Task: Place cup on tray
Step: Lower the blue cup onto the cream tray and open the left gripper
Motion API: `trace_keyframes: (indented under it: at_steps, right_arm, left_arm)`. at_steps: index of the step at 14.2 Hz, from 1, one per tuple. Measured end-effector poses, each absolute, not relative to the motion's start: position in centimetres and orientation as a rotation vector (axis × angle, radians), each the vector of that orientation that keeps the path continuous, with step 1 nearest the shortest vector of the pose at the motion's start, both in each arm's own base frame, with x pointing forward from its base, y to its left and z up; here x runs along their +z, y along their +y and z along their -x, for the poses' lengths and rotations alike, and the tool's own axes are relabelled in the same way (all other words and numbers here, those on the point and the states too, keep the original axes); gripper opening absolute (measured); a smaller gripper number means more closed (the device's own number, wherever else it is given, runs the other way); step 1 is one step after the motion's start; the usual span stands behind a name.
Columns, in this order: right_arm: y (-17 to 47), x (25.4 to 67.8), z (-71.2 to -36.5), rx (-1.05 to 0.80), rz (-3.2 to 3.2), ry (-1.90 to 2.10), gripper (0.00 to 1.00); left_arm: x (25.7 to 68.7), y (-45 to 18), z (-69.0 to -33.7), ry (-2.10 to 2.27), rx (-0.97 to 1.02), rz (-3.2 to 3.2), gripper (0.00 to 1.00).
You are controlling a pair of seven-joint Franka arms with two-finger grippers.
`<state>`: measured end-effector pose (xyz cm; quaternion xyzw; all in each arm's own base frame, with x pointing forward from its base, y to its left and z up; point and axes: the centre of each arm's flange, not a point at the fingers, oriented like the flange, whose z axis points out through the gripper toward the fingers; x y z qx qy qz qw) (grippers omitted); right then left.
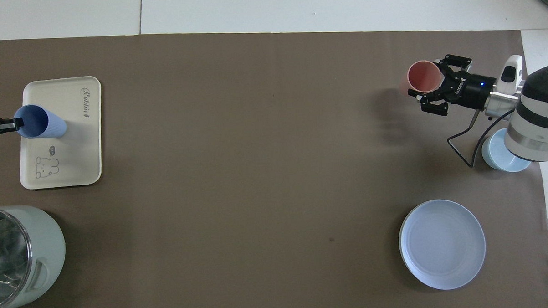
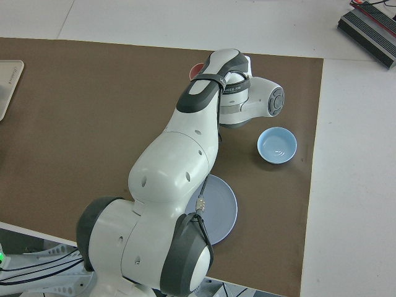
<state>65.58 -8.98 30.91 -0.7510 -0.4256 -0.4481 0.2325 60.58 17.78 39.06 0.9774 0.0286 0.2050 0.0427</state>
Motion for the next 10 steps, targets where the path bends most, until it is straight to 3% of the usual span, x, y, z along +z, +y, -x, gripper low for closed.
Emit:
trace_keyframes:
  at_steps: [5, 10]
  right_arm:
    - [-10.5, 28.1, -63.5, -1.28, 2.023, -1.122, 0.86]
    - [-10.3, 27.8, -63.4, -1.287, 2.019, -1.105, 0.86]
  left_arm:
    - [38.1, 17.8, -60.5, 0.274, 0.572, -2.941, 0.06]
    - [37.9, 17.8, -60.2, 0.302, 0.513, -2.928, 0.06]
